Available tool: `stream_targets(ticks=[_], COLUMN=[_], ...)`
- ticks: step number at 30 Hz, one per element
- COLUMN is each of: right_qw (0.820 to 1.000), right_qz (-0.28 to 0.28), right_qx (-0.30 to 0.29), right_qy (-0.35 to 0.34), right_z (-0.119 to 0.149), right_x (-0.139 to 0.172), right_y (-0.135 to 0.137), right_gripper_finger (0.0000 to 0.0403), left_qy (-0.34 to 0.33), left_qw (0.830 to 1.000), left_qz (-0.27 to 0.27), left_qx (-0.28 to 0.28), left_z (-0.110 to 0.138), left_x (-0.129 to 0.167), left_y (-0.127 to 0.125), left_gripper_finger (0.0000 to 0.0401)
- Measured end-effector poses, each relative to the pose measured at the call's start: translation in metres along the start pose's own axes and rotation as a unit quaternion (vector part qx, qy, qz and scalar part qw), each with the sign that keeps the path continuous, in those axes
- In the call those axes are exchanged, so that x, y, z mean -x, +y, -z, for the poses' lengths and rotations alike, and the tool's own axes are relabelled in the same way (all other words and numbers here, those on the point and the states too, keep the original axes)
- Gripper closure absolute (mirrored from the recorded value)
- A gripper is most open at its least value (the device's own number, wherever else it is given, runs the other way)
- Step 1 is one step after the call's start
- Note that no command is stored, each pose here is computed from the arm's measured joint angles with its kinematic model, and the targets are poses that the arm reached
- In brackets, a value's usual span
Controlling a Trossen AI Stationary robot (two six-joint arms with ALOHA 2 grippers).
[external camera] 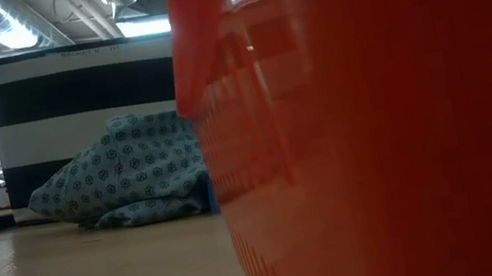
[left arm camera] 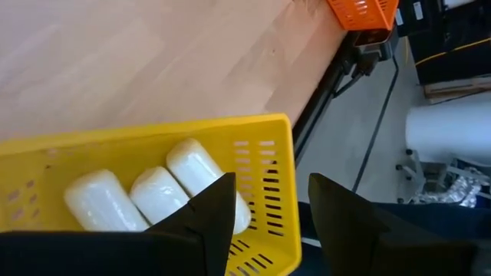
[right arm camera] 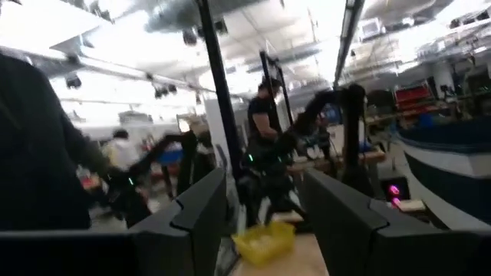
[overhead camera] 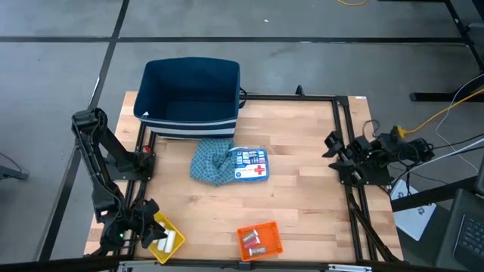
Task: Pick & Place Medicine items
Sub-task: Put the blue patient gown into the blue and white bin
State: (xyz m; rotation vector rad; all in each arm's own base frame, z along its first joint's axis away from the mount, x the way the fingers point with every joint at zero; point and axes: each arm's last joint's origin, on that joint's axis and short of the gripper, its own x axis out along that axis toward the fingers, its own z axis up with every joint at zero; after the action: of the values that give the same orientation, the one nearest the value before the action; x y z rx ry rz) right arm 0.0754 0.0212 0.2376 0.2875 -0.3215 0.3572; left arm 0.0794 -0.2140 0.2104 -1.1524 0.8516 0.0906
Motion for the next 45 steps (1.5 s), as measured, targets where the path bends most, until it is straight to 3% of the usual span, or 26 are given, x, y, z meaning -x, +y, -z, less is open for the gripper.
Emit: stream_targets(ticks=[6, 9, 12, 18, 24, 31, 37, 45], right_qw=[0.999, 0.991, 0.982, 0.985, 0.984, 0.983, 0.983, 0.983], right_qz=[0.021, 0.068, 0.1, 0.066, 0.058, 0.058, 0.058, 0.058], right_qx=[-0.027, -0.079, -0.103, -0.032, 0.032, 0.034, 0.034, 0.034], right_qy=[0.035, 0.084, 0.122, 0.159, 0.168, 0.168, 0.168, 0.169], right_z=[0.028, 0.056, 0.063, 0.068, 0.069, 0.069, 0.069, 0.069], right_x=[0.001, 0.004, 0.005, 0.006, 0.006, 0.006, 0.006, 0.006], right_y=[-0.008, -0.017, -0.019, -0.019, -0.019, -0.019, -0.019, -0.019], right_gripper_finger=[0.0227, 0.0227, 0.0227, 0.0227, 0.0227, 0.0227, 0.0227, 0.0227], left_qy=[0.004, 0.004, -0.011, -0.053, -0.107, -0.18, -0.234, -0.24], left_qw=[0.999, 0.999, 0.997, 0.993, 0.984, 0.971, 0.946, 0.922], left_qz=[0.029, 0.049, 0.072, 0.088, 0.068, -0.009, -0.081, -0.101], left_qx=[0.016, 0.02, 0.006, -0.06, -0.121, -0.159, -0.209, -0.287], left_z=[0.002, -0.001, -0.01, -0.039, -0.073, -0.113, -0.147, -0.184], left_x=[0.0, 0.0, 0.003, 0.013, 0.021, 0.022, 0.014, 0.007], left_y=[-0.007, -0.012, -0.021, -0.036, -0.037, -0.029, -0.025, -0.028], left_gripper_finger=[0.0239, 0.0239, 0.0239, 0.0239, 0.0239, 0.0239, 0.0237, 0.0171])
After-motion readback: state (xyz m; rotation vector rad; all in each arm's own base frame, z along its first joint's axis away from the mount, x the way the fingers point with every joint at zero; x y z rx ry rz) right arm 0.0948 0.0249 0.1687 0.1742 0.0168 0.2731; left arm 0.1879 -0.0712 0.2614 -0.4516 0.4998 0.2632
